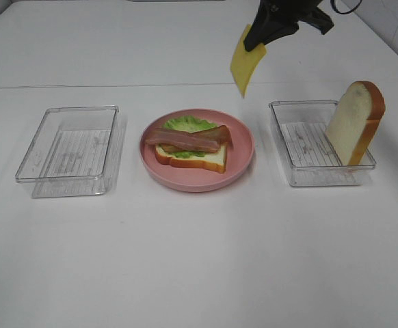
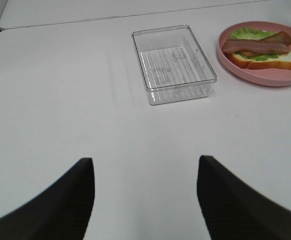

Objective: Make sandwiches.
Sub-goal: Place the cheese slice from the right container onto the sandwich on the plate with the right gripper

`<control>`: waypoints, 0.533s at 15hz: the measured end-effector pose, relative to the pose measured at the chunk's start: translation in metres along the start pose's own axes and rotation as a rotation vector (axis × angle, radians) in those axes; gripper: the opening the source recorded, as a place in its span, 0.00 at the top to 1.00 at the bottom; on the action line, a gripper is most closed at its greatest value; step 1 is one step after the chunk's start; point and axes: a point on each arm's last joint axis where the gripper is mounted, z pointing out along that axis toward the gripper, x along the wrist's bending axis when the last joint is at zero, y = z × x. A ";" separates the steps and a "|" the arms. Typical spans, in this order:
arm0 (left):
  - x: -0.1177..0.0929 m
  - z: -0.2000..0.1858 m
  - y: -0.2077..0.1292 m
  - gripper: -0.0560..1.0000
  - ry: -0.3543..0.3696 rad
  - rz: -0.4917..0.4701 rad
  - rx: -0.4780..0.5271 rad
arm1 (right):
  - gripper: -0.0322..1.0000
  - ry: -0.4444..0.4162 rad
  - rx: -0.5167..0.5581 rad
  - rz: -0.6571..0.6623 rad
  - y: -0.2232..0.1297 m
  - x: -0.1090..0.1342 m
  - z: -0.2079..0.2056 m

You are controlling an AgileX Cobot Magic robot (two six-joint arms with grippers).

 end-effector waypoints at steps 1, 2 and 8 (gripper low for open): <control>0.000 0.000 0.000 0.40 0.000 0.000 0.000 | 0.97 0.035 0.015 -0.014 -0.001 0.009 0.009; 0.000 0.000 0.000 0.40 0.000 0.000 0.000 | 0.97 0.063 0.038 -0.026 -0.004 0.019 0.021; 0.000 0.000 0.000 0.40 0.000 0.000 0.000 | 0.97 0.146 0.115 -0.036 -0.015 0.050 0.097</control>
